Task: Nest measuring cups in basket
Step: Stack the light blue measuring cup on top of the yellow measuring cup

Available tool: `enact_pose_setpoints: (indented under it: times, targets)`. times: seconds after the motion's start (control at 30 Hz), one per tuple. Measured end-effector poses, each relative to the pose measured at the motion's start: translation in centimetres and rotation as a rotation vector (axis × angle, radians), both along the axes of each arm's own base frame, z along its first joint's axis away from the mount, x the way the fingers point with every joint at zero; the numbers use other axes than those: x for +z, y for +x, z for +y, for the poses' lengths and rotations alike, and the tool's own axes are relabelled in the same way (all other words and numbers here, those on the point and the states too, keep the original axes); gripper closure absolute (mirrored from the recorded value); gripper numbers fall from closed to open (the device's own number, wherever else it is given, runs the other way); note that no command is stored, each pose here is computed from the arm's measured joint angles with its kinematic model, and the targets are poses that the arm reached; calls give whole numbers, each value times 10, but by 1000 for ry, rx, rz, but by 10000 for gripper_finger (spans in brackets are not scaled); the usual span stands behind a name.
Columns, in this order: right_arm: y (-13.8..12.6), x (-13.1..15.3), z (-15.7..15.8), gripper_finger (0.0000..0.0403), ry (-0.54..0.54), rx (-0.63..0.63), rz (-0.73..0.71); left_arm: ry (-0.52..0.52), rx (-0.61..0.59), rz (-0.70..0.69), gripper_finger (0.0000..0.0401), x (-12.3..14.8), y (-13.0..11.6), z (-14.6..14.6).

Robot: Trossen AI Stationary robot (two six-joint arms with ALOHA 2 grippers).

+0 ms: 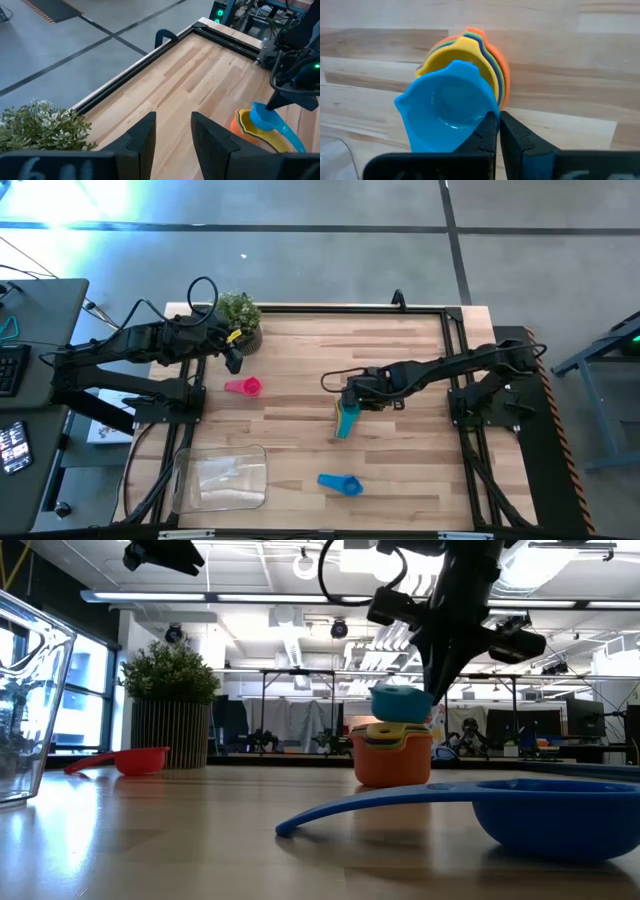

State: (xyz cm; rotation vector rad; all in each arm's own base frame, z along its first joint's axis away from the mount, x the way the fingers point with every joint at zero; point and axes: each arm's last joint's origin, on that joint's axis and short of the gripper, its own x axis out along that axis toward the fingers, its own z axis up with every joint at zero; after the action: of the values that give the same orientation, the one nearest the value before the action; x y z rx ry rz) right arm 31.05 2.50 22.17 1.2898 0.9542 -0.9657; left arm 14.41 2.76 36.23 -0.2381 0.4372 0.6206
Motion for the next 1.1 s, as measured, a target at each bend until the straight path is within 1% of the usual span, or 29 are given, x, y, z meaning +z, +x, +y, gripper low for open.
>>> enact_pose_setpoints:
  times: [0.23, 1.1]
  targets:
    - [4, -5, -8, 403, 6, 23, 7, 3, 4, -1, 286, 0, 0, 0]
    - [4, -5, -9, 403, -11, 40, 11, 5, 8, -6, 286, 1, 0, 0]
